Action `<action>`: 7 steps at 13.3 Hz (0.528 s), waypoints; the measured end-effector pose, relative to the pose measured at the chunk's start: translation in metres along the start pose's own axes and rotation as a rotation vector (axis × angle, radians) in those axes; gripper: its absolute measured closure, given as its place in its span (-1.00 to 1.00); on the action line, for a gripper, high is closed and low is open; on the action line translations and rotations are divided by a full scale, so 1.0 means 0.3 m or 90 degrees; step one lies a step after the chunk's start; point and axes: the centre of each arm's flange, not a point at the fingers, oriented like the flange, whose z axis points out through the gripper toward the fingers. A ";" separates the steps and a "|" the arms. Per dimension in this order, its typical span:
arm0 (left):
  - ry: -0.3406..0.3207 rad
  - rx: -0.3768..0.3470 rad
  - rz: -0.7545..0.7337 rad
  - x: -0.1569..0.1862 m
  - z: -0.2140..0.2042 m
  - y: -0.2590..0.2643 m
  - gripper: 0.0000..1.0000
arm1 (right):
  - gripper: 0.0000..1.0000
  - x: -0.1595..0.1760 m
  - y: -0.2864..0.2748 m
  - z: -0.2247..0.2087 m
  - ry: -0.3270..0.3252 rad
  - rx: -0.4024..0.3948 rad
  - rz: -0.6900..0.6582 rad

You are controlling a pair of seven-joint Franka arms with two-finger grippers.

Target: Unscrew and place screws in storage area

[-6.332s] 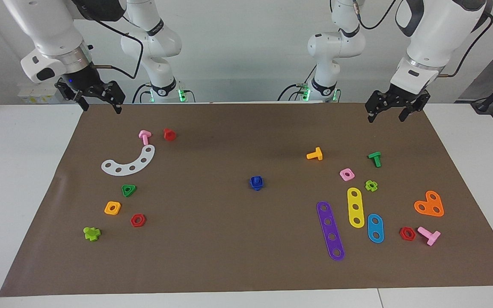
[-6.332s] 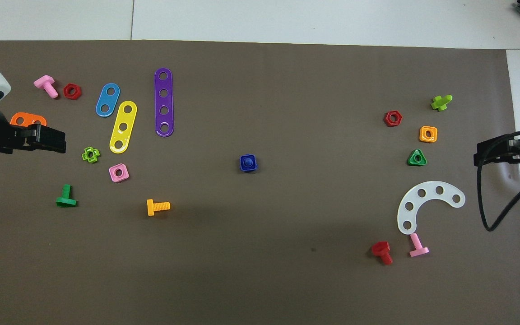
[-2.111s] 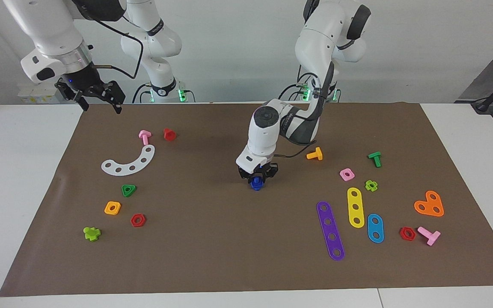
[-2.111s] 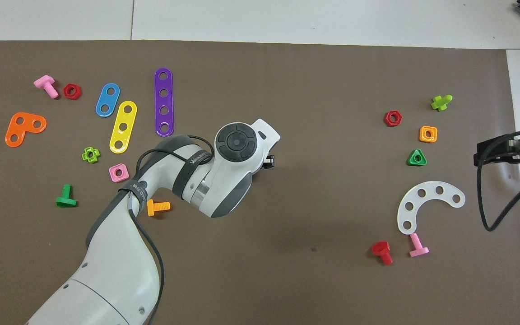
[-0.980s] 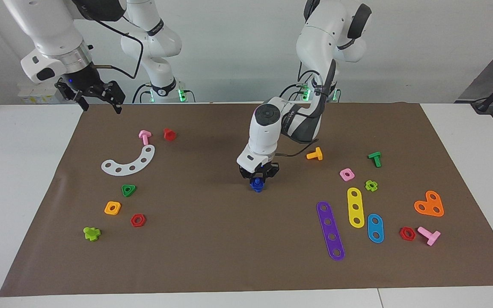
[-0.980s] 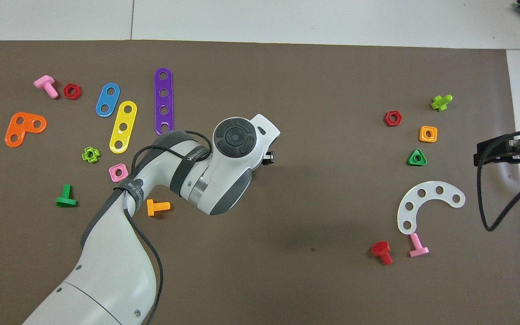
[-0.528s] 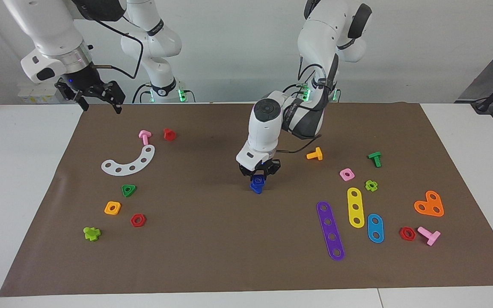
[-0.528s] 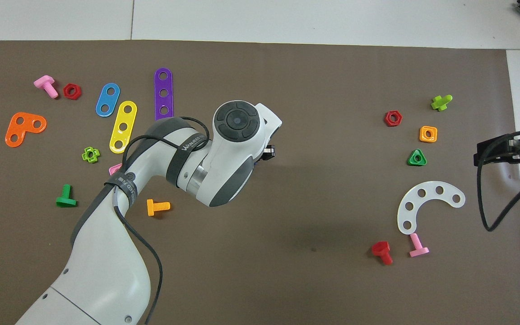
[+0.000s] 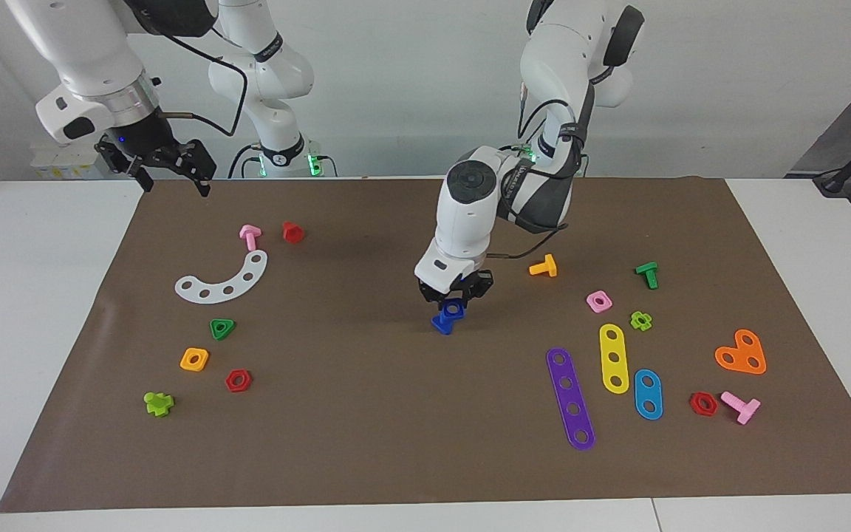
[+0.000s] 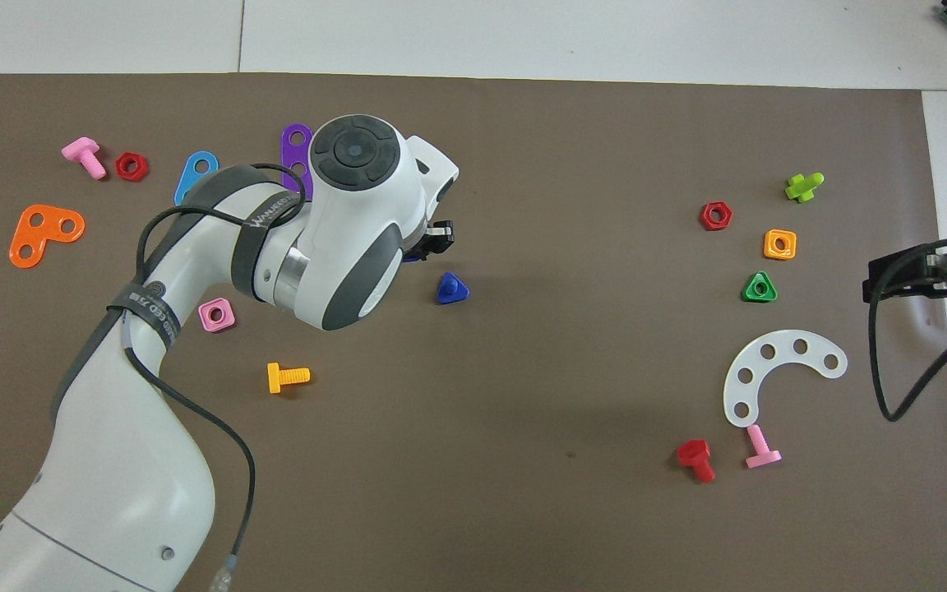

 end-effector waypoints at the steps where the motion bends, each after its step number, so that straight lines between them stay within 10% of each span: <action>1: -0.005 0.003 0.010 0.030 0.005 -0.061 0.06 | -1.00 0.000 0.000 0.000 0.000 0.000 0.000; 7: -0.067 0.022 0.110 0.067 0.098 -0.452 0.06 | -1.00 0.003 -0.013 -0.001 0.006 0.001 -0.005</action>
